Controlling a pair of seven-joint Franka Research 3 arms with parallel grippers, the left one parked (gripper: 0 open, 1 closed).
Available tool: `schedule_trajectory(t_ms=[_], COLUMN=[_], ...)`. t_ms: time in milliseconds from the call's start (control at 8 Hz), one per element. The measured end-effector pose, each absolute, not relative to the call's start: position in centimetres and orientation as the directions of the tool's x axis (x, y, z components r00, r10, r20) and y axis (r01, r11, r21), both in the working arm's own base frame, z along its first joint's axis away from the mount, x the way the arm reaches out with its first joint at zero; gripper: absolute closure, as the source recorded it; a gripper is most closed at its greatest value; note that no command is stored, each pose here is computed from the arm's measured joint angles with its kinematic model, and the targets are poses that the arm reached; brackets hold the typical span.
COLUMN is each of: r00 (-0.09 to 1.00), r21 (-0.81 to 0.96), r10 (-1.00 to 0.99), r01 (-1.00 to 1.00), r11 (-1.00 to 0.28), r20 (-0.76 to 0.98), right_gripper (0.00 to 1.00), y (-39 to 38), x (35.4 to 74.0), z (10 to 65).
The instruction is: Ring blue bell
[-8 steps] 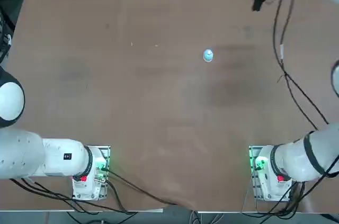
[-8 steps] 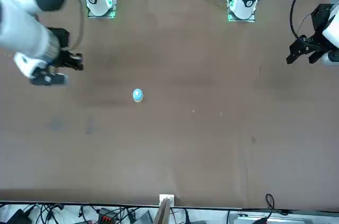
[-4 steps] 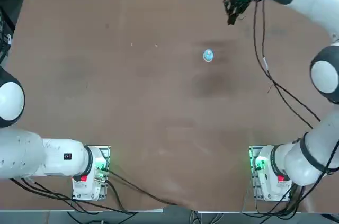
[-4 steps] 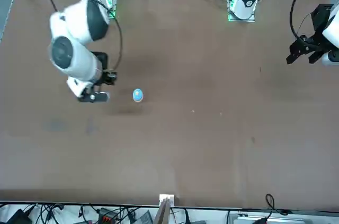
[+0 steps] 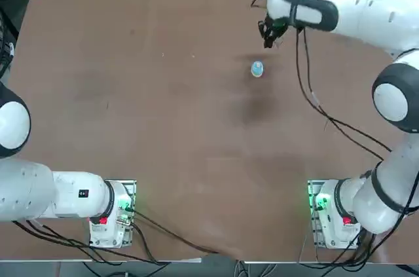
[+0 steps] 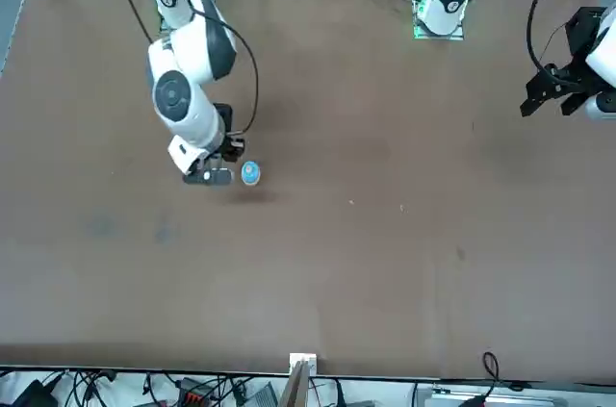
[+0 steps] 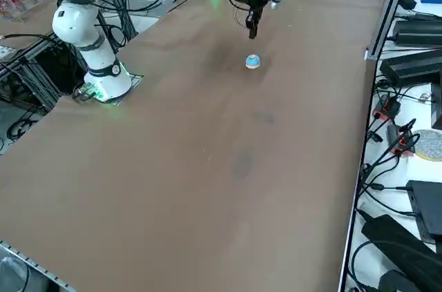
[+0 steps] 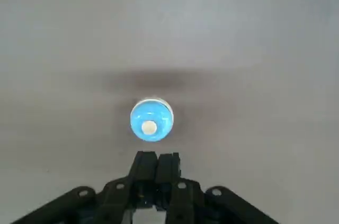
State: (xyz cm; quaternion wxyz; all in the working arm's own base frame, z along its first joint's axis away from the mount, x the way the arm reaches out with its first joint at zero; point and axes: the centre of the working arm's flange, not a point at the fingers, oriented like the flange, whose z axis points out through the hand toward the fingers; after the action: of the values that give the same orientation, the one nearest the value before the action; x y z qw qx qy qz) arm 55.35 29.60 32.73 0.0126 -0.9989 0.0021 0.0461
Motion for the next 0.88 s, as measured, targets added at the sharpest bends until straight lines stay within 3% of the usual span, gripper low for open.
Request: schedule_trajectory(t_ms=[875], r00=[0.998], r21=[-0.022], r10=[-0.004], r01=[-0.005], r11=[-1.000], r20=[-0.061], right_gripper=[0.99], y=[32.0], x=[54.0], z=[24.9])
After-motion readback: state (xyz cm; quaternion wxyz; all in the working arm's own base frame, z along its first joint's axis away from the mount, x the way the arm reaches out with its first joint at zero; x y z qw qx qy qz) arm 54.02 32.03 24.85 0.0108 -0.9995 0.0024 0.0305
